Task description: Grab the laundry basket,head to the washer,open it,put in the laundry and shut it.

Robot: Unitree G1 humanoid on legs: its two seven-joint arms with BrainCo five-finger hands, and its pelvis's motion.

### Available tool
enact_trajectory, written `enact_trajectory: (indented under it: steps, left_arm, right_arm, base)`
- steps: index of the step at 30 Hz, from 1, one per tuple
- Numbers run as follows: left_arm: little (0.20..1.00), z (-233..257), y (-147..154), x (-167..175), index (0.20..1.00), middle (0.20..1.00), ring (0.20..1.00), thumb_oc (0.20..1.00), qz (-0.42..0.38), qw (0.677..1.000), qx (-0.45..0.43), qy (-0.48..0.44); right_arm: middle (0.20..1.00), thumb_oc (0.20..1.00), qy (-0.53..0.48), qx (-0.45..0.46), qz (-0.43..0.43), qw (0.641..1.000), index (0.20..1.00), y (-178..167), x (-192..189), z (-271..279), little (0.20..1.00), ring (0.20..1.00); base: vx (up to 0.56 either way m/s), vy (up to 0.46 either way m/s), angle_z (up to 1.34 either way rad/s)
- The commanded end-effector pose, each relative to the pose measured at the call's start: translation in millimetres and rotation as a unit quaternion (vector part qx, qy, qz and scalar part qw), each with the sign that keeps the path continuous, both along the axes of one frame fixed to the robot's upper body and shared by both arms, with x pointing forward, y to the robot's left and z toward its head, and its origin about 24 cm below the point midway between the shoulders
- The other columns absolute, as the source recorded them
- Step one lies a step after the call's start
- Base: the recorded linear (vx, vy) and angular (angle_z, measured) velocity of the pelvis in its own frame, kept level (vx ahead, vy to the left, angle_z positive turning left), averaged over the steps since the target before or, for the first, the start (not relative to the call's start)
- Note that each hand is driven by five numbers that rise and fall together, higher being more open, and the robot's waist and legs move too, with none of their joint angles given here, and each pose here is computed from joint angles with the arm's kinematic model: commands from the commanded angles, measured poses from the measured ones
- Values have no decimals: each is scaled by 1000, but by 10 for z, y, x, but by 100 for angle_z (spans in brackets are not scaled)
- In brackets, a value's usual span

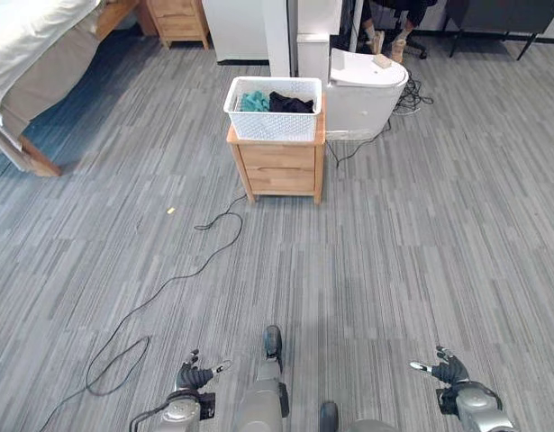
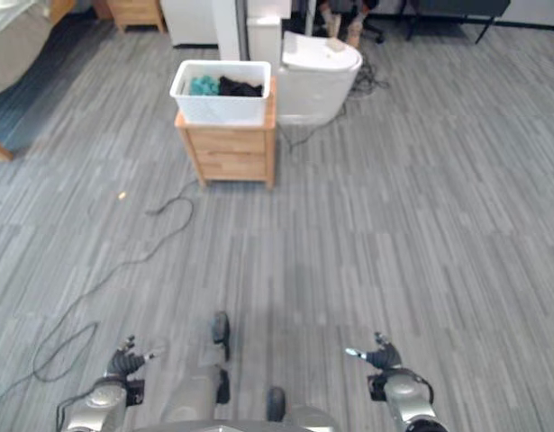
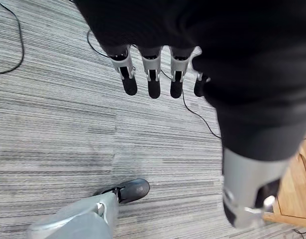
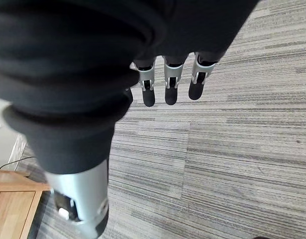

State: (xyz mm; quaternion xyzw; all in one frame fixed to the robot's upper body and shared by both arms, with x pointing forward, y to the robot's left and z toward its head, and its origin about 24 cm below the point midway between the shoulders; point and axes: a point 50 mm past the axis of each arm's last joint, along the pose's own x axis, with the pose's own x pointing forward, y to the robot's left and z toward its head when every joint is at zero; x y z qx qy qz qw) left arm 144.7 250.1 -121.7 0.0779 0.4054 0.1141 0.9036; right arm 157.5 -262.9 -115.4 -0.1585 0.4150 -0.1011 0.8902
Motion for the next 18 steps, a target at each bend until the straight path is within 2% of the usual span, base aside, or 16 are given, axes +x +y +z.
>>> enact_trajectory:
  steps: [1,11,18]
  left_arm:
    - [1000,135,174,95,1000,1000,1000,1000,-6,999,30,-28]
    - [1000,196,352,110,1000,1000,1000,1000,4,998,63,-25]
    - [1000,127,294,98,1000,1000,1000,1000,8,998,54,-11]
  right_arm:
    - [1000,1000,-41,2,-2,999,1000,11,124,95,1000,1000]
    - [1000,1000,-73,21,38,996,1000,226,337,172,1000,1000]
    - [1000,1000,-67,14,37,997,1000,169,332,178,1000,1000]
  base:
    - [579,272,-33]
    - [373,201,-8]
    - [393,1,12]
